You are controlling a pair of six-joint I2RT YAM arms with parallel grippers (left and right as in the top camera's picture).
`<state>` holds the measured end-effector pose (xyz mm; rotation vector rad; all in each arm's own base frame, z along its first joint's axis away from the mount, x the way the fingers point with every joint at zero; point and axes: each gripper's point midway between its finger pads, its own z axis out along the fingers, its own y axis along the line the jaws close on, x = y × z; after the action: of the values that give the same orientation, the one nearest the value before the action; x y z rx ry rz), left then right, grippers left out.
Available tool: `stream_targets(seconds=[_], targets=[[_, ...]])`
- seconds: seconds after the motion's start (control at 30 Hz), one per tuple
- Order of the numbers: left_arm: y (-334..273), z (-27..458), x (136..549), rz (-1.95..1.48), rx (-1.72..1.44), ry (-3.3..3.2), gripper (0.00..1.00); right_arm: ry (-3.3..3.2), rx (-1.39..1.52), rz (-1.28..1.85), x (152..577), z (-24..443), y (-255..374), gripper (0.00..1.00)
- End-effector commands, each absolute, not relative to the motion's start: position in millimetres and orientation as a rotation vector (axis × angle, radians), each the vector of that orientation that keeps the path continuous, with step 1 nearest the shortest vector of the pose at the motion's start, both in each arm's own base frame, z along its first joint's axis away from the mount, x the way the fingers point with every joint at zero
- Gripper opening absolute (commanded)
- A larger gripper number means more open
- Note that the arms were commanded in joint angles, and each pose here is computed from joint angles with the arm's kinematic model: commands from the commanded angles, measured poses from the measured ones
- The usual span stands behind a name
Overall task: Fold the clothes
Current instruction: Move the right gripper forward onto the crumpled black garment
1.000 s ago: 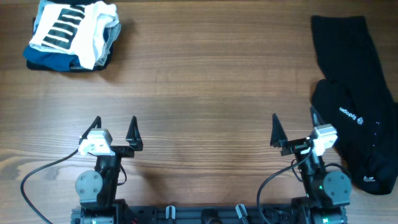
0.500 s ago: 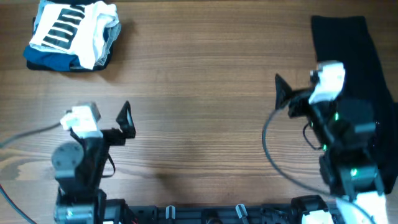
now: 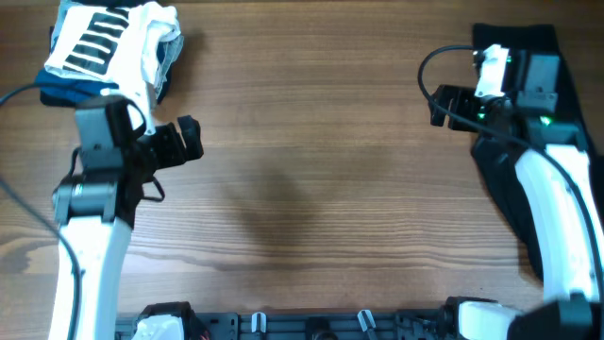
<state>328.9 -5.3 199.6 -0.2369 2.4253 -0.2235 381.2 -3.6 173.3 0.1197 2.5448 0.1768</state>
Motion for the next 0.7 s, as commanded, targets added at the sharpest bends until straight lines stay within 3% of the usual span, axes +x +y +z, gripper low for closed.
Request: stream_targets(seconds=[0.0,0.13,0.47,0.53,0.67], targets=[[-12,175,338,-0.27,-0.255,2.509,1.0,2.645,0.235,0.096,385,140,-20,1.0],[-24,151,338,-0.365,-0.248,2.598,1.0,2.704,0.665,-0.157,370,98,-75,1.0],[-25,146,342,-0.374,-0.246,2.602,1.0,2.746,0.813,-0.239,369,41,-142,0.95],[-25,146,343,-0.374,-0.246,2.601,1.0,2.751,0.801,-0.246,371,32,-147,0.89],[-25,146,342,-0.374,-0.246,2.602,1.0,2.777,0.764,-0.227,375,15,-146,0.64]])
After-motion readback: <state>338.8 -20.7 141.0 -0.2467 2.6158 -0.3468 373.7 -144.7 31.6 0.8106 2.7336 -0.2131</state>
